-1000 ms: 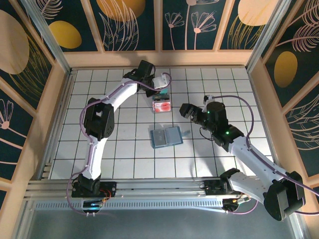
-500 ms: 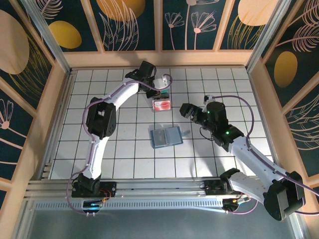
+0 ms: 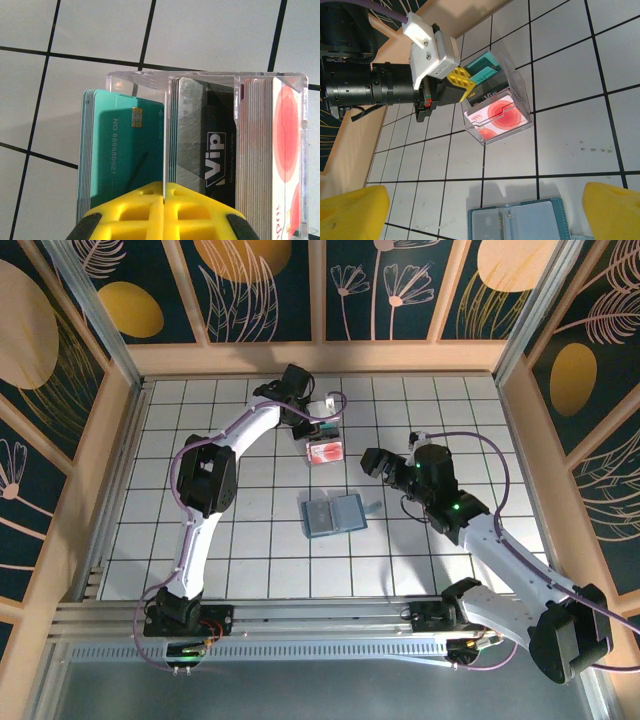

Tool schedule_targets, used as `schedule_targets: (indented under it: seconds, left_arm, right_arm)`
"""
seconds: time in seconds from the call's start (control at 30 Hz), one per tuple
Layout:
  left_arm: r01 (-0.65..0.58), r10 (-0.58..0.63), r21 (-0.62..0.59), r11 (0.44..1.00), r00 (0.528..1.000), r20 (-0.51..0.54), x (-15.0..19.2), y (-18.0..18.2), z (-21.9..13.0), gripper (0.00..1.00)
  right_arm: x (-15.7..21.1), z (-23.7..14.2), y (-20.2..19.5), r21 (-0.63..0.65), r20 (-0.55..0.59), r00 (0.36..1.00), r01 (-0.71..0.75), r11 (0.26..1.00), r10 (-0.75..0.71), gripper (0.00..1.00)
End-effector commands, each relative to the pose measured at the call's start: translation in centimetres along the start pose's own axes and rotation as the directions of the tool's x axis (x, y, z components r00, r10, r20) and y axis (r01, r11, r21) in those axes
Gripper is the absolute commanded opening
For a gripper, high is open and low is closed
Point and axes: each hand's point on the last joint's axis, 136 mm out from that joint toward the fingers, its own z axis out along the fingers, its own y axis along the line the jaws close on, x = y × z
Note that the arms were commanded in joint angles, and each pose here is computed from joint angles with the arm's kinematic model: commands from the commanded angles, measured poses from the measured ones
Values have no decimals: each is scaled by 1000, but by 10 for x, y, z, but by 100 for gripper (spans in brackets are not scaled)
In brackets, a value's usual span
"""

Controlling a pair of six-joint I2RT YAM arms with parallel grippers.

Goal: Take the credit cards out of the card holder

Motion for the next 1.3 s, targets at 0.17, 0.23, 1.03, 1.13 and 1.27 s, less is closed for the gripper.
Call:
schedule_targets:
  seconds: [0.17,0.23,1.03,1.13,1.27]
  left_arm:
    - [25,-23,48,999,999,-46,14,-14,-8,0]
    - [33,-31,48,998,998,-48,15,-16,-10,0]
    - [127,-124,-78,989,991,41,-31,17,-82,24]
    - [145,-140,-126,981,989,49,-36,25,-93,28]
    - [177,-170,-176,968,984,52,-37,33,-107,40]
  right_arm:
    - [-10,-13,19,-95,47,999,15,995,-10,99]
    - [-9,-13,22,-117,39,999,18,993,-14,99]
    - [-14,-10,51,-101,38,980,198,975,-195,99]
    - [-12,-9,49,-94,34,982,190,977,-188,99]
    - [-7,-7,46,-83,-1,983,185,979,-185,99]
